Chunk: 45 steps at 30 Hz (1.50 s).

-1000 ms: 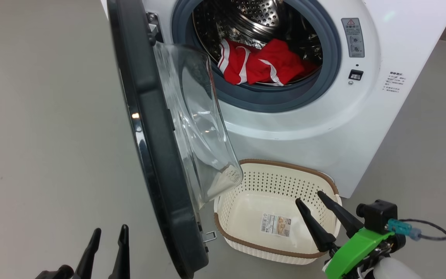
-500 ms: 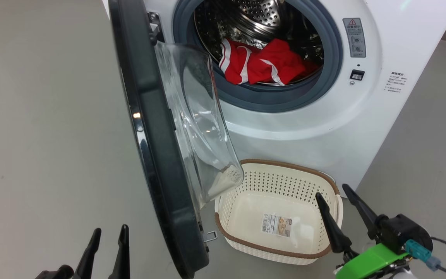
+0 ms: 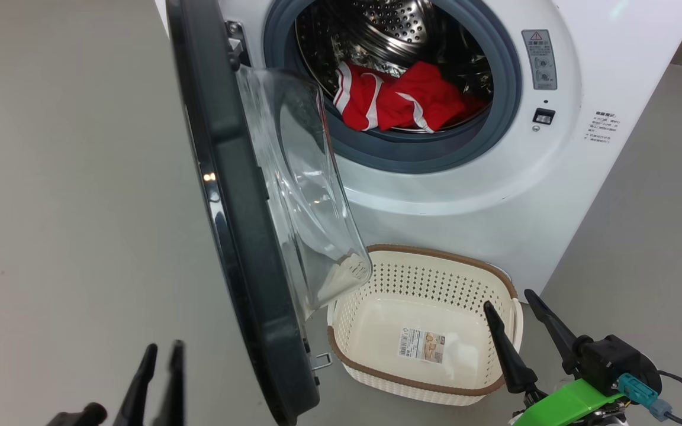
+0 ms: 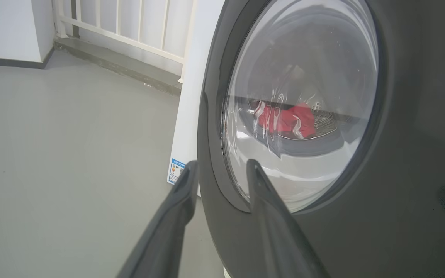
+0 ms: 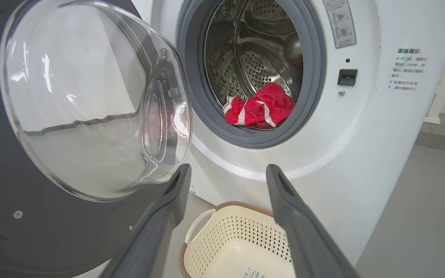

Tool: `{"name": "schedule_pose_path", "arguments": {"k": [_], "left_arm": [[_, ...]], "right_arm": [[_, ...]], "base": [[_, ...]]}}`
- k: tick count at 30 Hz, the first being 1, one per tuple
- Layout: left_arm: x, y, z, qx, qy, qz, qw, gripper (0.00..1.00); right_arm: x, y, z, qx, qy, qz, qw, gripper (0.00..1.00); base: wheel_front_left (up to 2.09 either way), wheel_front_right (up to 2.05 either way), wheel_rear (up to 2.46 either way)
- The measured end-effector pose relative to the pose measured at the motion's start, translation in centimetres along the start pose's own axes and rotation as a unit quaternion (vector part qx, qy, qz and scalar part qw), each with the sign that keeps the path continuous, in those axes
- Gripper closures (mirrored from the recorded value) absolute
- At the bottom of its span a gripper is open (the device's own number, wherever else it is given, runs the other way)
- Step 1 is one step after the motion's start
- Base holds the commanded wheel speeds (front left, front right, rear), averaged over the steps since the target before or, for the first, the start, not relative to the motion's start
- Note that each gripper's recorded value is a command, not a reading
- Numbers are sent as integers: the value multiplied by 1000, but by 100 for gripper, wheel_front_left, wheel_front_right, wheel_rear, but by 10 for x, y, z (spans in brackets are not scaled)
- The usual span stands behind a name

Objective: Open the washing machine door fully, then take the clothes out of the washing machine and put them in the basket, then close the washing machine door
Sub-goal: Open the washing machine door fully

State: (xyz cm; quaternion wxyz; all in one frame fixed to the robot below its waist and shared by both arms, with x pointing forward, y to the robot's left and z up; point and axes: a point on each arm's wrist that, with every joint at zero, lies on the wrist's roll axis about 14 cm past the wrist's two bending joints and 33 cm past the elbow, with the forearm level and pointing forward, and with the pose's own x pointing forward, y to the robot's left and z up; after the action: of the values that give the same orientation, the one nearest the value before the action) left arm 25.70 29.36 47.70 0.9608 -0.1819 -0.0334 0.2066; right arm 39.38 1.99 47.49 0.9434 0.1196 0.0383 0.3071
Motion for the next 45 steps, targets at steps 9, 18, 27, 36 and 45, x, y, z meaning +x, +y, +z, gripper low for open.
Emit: {"name": "schedule_pose_path", "arguments": {"k": [9, 18, 27, 36, 45], "left_arm": [[7, 2, 71, -3, -110, 1, 994, 100], [-8, -74, 166, -21, -260, -115, 959, 100], [-29, -158, 83, -58, -128, -239, 961, 100], [-32, -151, 0, -67, 5, -223, 973, 100], [-19, -122, -14, -104, 28, -171, 979, 100]], "right_arm": [[0, -1, 1, -1, -2, -3, 1000, 0], [0, -1, 5, -2, -7, -5, 1000, 0], [0, 1, 7, -1, -11, -4, 1000, 0], [-1, 1, 6, 1, -10, -4, 1000, 0], [-1, 2, 7, 1, -12, -4, 1000, 0]], "base": [[0, 0, 0], [0, 0, 0], [0, 0, 0], [0, 0, 0], [0, 0, 0]]}}
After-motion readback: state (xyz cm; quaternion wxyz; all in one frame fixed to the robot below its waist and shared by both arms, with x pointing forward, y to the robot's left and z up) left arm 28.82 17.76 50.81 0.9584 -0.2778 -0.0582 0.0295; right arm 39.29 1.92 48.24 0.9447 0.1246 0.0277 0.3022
